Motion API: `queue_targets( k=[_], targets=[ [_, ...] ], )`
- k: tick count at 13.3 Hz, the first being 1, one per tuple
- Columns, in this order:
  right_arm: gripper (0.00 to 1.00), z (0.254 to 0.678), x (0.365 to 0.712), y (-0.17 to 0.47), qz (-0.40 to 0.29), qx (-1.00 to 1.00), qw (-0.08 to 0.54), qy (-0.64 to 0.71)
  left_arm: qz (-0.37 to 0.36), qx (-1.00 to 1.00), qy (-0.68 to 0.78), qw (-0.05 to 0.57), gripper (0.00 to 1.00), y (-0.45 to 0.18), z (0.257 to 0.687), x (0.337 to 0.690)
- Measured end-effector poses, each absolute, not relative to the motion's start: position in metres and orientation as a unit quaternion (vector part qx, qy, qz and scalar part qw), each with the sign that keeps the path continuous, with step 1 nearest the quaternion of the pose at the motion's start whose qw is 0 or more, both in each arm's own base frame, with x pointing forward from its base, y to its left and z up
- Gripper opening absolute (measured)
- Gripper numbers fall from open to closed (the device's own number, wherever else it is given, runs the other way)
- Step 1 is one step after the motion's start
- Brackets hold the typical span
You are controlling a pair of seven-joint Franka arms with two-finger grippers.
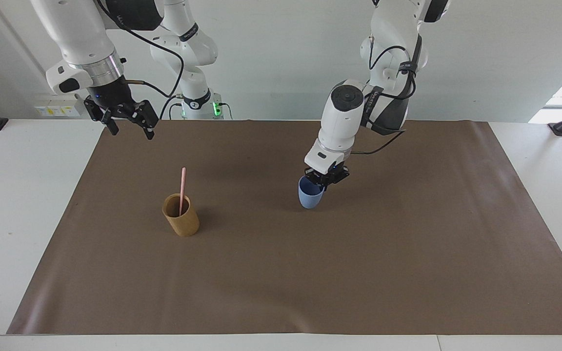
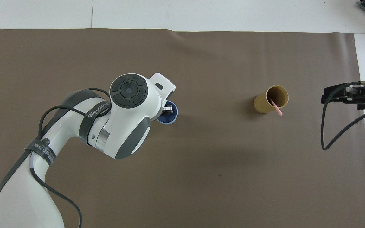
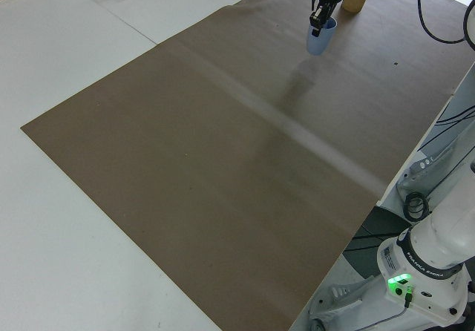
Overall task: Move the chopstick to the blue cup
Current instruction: 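Slide the blue cup toward the table center with the left gripper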
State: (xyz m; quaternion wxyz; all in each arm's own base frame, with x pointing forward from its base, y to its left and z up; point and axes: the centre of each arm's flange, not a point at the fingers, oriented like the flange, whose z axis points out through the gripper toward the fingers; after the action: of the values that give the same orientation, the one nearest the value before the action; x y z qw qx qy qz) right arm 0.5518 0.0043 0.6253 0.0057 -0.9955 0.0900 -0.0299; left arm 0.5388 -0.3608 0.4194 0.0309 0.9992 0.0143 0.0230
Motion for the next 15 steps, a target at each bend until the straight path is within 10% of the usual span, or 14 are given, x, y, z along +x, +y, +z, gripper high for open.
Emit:
queue_targets(
  k=[15],
  targets=[
    [1.0, 0.61, 0.561, 0.053, -0.067, -0.996, 0.012, 0.054, 0.021, 0.999, 0.031, 0.032, 0.04, -0.389, 0.388, 0.541]
  ],
)
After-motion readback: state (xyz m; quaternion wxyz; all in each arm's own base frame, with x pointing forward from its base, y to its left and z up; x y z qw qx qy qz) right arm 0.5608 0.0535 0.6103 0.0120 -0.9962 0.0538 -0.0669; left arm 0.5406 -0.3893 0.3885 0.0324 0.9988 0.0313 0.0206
